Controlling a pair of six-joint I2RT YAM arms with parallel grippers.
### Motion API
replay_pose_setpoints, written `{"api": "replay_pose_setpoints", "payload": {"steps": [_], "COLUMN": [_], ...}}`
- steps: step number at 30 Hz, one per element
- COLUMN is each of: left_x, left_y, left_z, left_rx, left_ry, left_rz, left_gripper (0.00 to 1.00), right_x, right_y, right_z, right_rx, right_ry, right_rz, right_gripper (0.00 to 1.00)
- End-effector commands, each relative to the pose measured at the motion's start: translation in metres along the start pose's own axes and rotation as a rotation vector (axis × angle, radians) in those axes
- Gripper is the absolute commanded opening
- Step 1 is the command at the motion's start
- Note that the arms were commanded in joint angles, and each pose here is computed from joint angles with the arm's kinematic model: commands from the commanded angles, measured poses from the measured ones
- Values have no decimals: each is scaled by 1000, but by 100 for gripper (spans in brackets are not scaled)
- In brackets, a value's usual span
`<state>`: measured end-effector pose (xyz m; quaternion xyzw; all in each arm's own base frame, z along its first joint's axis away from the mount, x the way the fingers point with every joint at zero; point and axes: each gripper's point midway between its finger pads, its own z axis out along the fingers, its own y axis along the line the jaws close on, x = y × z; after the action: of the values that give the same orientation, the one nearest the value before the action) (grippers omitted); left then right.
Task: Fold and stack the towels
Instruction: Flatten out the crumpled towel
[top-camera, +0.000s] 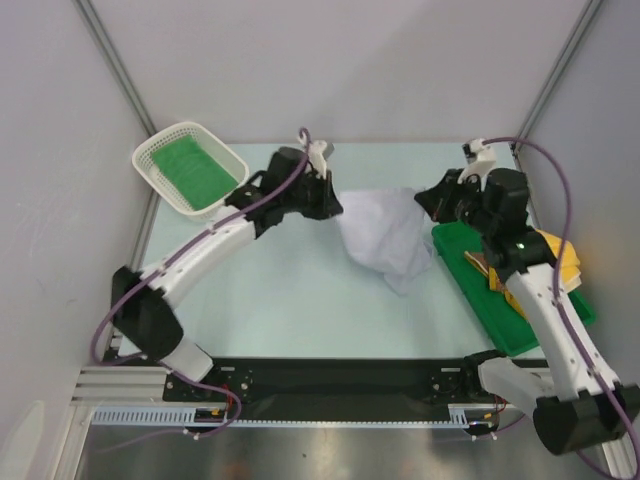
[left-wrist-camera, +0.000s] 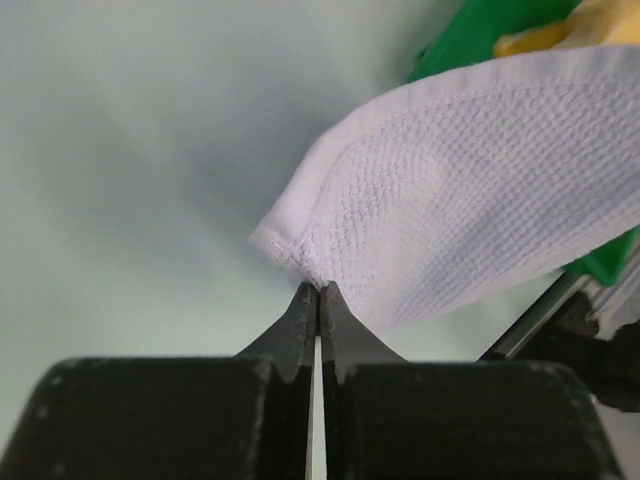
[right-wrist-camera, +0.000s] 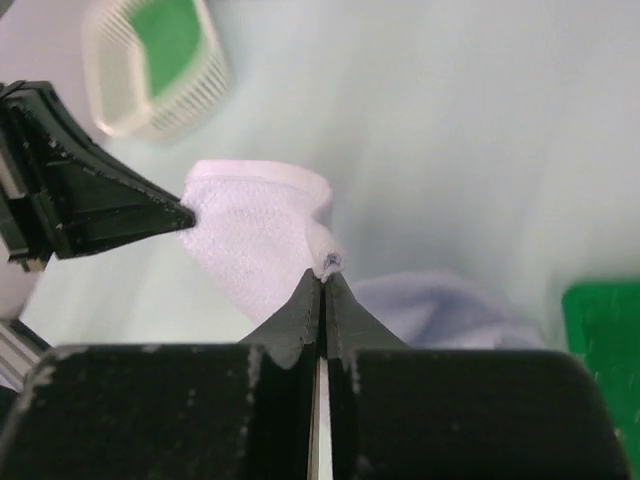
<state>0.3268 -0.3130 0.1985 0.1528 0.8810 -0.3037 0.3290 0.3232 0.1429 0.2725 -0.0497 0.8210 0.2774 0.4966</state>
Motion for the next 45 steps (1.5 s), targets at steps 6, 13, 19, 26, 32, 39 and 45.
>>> {"api": "replay_pose_setpoints", "payload": {"steps": [6, 13, 19, 26, 32, 39, 45], "left_x": [-99, -51, -43, -77, -124, -177, -193], "left_y": [-127, -169, -181, -110, -7, 87, 156], "left_z": [-230, -289, -299, -225, -136, -31, 22], "left_rx": [364, 596, 637, 231, 47, -3, 41], "left_ry": [-527, -614, -617, -573, -523, -502, -458], "left_rz": [202, 276, 279, 232, 112, 135, 61], "left_gripper": [0, 0, 0, 0, 0, 0, 0], "right_x": [-112, -83, -85, -113, -124, -108, -92], "right_y": [132, 167, 172, 123, 76, 31, 1], "right_z": [-137, -208, -213, -117, 20, 170, 232], "right_rx": [-312, -532, -578, -272, -270, -362, -454], "right_ry": [-469, -535, -574, -543, -429, -310, -241], "right_rz": [-270, -240, -166, -176, -178, -271, -245], "right_gripper": [0, 0, 0, 0, 0, 0, 0]}}
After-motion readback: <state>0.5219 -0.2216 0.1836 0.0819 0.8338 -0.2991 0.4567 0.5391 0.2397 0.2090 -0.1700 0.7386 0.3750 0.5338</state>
